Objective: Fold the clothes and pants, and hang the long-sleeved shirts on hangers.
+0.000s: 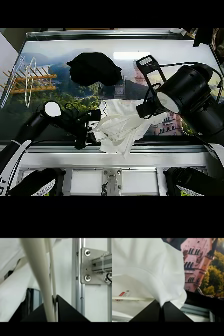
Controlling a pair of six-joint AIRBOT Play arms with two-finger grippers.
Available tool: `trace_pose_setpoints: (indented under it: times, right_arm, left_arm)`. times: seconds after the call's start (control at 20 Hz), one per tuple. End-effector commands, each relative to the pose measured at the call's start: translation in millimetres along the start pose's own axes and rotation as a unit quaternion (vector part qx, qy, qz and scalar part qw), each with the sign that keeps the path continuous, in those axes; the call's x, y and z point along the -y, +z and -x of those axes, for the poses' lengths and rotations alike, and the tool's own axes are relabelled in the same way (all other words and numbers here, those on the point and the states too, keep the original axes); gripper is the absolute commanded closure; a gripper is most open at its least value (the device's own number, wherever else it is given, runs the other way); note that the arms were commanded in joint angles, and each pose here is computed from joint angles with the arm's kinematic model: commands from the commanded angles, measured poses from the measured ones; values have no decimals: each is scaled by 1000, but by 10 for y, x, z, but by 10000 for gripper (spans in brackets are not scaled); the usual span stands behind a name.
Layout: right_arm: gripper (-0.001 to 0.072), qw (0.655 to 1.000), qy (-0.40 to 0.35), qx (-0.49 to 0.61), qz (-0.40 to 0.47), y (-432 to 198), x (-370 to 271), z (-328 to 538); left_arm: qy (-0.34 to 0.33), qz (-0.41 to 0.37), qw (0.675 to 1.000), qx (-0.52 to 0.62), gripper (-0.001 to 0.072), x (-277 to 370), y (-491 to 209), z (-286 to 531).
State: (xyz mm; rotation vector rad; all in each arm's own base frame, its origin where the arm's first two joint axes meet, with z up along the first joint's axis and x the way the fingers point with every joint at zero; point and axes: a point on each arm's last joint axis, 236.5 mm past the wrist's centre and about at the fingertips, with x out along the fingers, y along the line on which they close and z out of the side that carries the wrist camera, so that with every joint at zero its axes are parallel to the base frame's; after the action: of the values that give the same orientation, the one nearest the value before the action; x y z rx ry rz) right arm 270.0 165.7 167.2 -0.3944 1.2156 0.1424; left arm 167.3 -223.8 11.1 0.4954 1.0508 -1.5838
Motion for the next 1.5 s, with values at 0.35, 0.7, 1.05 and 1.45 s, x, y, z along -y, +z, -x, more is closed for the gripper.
trace_pose_setpoints:
  times: [0.35, 0.7, 1.05, 1.45]
  right_arm:
    - [698, 997, 69, 12, 26, -16, -391, 177]
    - [698, 980, 182, 72, 42, 263, -929, 349]
    - [698, 969, 223, 79, 71, 309, -1266, 354]
    - [698, 964, 237, 81, 89, 297, -1373, 377]
  left_arm:
    - [-45, -24, 999, 5, 697, -173, 350, -64]
    - [-49, -27, 998, 4, 696, -183, 334, -86]
    - [-50, -27, 998, 4, 695, -180, 333, -86]
    - [-49, -27, 998, 3, 695, -181, 332, -86]
